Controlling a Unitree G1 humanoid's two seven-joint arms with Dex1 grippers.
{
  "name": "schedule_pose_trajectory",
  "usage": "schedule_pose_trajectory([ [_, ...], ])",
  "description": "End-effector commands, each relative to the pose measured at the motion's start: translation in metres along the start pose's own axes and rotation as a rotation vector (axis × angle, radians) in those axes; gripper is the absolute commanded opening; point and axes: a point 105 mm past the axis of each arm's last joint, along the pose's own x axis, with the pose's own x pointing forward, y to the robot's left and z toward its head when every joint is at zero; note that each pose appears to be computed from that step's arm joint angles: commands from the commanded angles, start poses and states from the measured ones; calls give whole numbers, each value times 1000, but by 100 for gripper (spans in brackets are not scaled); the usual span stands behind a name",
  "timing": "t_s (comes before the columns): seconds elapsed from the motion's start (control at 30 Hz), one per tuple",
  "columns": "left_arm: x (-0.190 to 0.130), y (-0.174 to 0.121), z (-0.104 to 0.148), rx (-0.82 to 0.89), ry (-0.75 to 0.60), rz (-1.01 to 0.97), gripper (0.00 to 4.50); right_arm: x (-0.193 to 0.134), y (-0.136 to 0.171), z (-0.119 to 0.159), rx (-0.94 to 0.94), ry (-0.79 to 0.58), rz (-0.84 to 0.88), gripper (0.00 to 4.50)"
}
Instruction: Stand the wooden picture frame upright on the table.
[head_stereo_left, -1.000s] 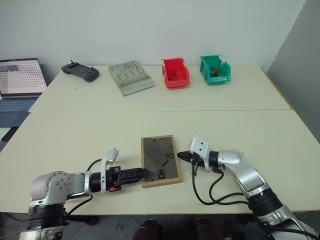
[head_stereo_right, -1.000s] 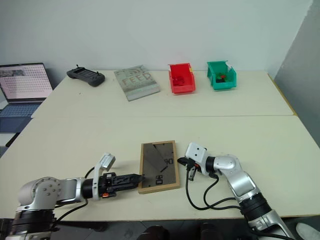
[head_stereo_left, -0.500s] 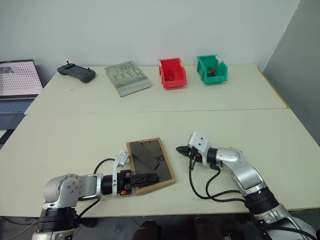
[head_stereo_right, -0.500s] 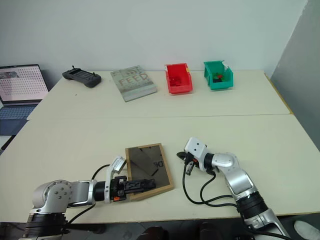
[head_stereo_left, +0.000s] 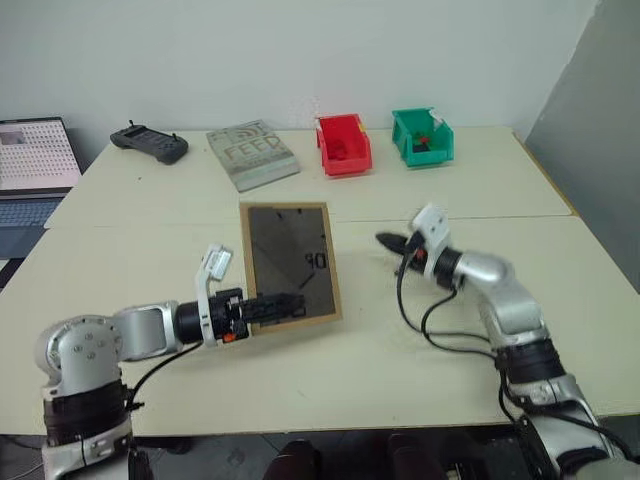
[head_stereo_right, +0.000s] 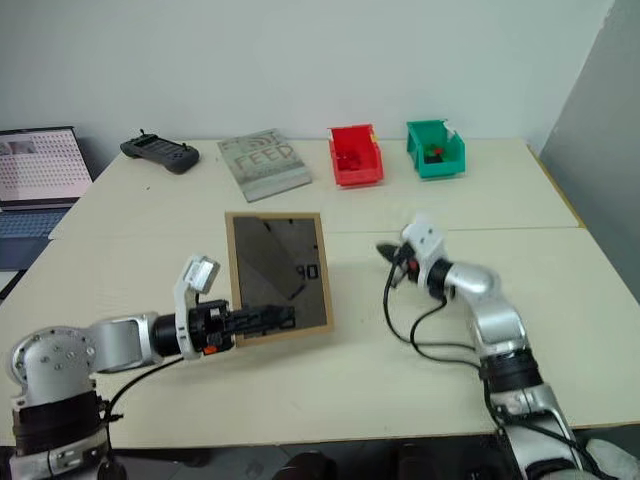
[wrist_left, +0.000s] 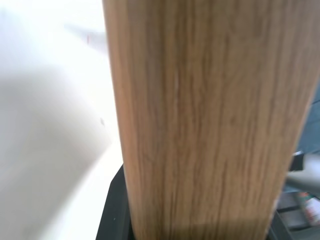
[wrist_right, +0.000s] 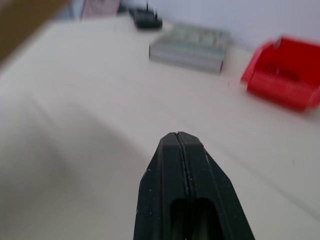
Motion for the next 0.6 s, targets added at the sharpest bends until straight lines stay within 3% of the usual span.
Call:
schedule_pose_trajectory([
  [0.03,1,-15,23,157,-12,-13,85,4,21,65,129,-147,259,71],
  [0.2,7,-16,38,254,-9,8,85,16,44,92,189,-133,471,187],
  [0.53,19,-18,50,327,-16,-8,85,55,74,74,65,-66,541,422],
  [0.6,19,-19,51,330,-21,-8,85,58,78,75,64,-73,542,448],
])
